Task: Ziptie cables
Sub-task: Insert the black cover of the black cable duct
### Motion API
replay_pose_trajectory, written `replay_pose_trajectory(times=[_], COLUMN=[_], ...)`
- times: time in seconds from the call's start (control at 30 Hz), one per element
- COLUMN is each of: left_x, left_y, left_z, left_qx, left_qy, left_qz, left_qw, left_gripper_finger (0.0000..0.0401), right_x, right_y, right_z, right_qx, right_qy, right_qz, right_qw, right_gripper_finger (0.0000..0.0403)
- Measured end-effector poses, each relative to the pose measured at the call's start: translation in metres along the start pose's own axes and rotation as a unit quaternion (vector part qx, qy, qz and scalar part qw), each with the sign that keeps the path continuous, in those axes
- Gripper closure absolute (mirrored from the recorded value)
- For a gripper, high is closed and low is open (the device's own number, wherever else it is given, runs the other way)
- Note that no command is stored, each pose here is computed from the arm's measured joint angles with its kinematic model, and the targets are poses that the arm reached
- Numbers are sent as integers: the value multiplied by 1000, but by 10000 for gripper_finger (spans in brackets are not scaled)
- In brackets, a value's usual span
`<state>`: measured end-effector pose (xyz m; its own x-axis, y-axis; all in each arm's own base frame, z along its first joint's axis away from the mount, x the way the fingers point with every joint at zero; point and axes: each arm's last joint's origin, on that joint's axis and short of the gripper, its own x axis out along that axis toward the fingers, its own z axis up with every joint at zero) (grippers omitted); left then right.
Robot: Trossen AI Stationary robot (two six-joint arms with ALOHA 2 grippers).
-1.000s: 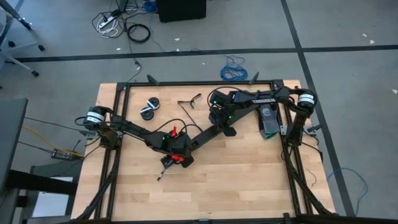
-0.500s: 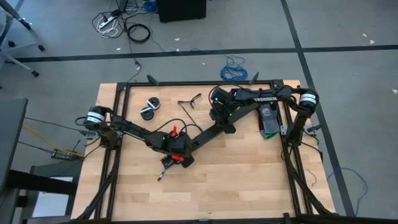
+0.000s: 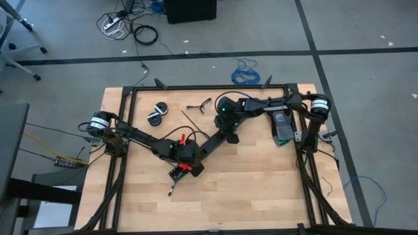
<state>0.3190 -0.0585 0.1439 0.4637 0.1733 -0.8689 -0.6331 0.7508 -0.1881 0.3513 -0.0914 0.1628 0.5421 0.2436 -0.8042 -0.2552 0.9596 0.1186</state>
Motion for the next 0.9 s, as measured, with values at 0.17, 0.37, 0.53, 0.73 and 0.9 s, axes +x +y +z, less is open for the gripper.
replay_pose_trajectory(times=[0.17,0.37,0.53,0.73,0.9], left_x=[0,0,0,0,0], left_y=[0,4,3,3,3], left_z=[0,1,0,0,0], left_qx=[-5,-3,-1,-1,0], left_qy=[2,-4,-3,0,2], left_qz=[2,22,22,20,16], left_qw=[1000,1000,1000,1000,1000], left_gripper_finger=[162,162,162,162,162], right_x=[-2,-22,-25,-26,-25], right_y=[1,-4,-4,-4,-9], right_z=[5,6,2,3,2], right_qx=[1,14,20,9,4], right_qy=[-21,-46,-30,-31,-32], right_qz=[-8,-1,9,2,-4], right_qw=[1000,999,999,999,999], right_gripper_finger=[403,402,402,402,402])
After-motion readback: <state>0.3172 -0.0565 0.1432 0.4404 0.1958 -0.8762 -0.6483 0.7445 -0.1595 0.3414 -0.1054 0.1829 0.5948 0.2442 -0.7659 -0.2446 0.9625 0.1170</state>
